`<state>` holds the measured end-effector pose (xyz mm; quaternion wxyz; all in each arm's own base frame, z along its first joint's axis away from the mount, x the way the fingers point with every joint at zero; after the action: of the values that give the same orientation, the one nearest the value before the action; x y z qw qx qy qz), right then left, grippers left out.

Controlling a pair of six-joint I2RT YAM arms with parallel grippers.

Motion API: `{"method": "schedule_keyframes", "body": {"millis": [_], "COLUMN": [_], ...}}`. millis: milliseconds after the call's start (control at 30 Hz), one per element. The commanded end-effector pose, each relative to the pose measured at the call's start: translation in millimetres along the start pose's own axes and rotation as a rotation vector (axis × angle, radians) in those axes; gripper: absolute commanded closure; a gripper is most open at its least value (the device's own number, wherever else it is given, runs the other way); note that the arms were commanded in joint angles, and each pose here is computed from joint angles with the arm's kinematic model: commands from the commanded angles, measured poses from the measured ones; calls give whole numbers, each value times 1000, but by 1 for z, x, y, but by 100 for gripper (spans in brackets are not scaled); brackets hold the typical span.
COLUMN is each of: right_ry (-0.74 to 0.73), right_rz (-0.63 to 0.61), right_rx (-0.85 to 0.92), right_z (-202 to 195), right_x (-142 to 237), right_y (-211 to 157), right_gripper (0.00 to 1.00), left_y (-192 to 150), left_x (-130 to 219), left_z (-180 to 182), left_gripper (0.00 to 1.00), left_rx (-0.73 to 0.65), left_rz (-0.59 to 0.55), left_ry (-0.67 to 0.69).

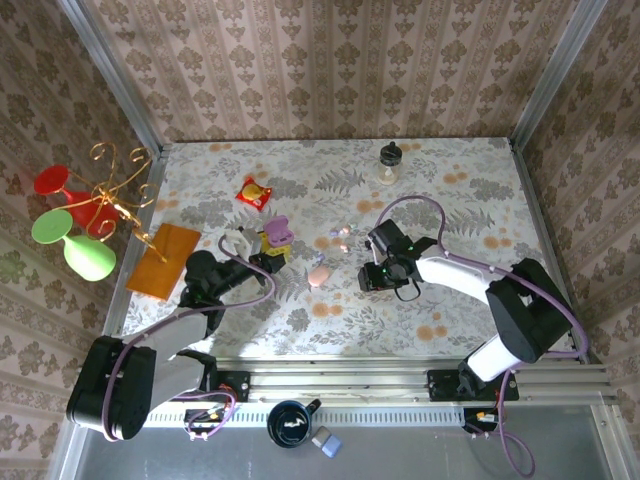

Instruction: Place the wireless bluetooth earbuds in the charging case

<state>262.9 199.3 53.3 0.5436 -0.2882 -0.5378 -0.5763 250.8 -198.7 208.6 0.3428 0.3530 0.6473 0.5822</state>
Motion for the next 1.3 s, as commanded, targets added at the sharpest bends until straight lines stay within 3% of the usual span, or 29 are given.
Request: {"method": "schedule_keyframes", "body": {"millis": [0,167,267,433,667,1100,1267], "right_ry": [-105,-198,-275,-392,-492,-530,-439], "right_rz": [-37,-78,-61,32,61,54,26], "right_rx": [-3,23,61,120,137,135,148], "right_z": [-5,2,0,-10,-23,-33,-17], "right_x": [14,12,5,-11,-19,-6,-2], "right_y": [7,15,14,-1,-5,-3,0], "right_gripper": [48,37,35,44,53,56,55], "left_y": [16,17,17,17,18,17,16], "left_x": [-1,-2,-2,-3,-4,-5,-5], "left_z": [3,4,4,3,3,5,5], "left_gripper": [73,73,73,73,74,74,74], "left_rx": [-31,-35,-34,-27,-19,-17,-15], "left_rz": [-49,-52,-52,-48,-45,-43,-42], "left_ry": [10,13,9,5,-5,-1,5]}}
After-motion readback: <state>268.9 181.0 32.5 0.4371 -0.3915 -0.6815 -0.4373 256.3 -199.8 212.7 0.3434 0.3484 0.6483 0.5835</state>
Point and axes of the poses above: each hand's point on the last joint's axis, 136 mm out from that joint toward the fingers, its own x axis back along the fingers, its own z axis along the line the jaws close on, y = z × x, the point moved 1 cm from there along x, back along the fingers, and after that the axes turned 2 degrees about x, right-handed, at the moved point
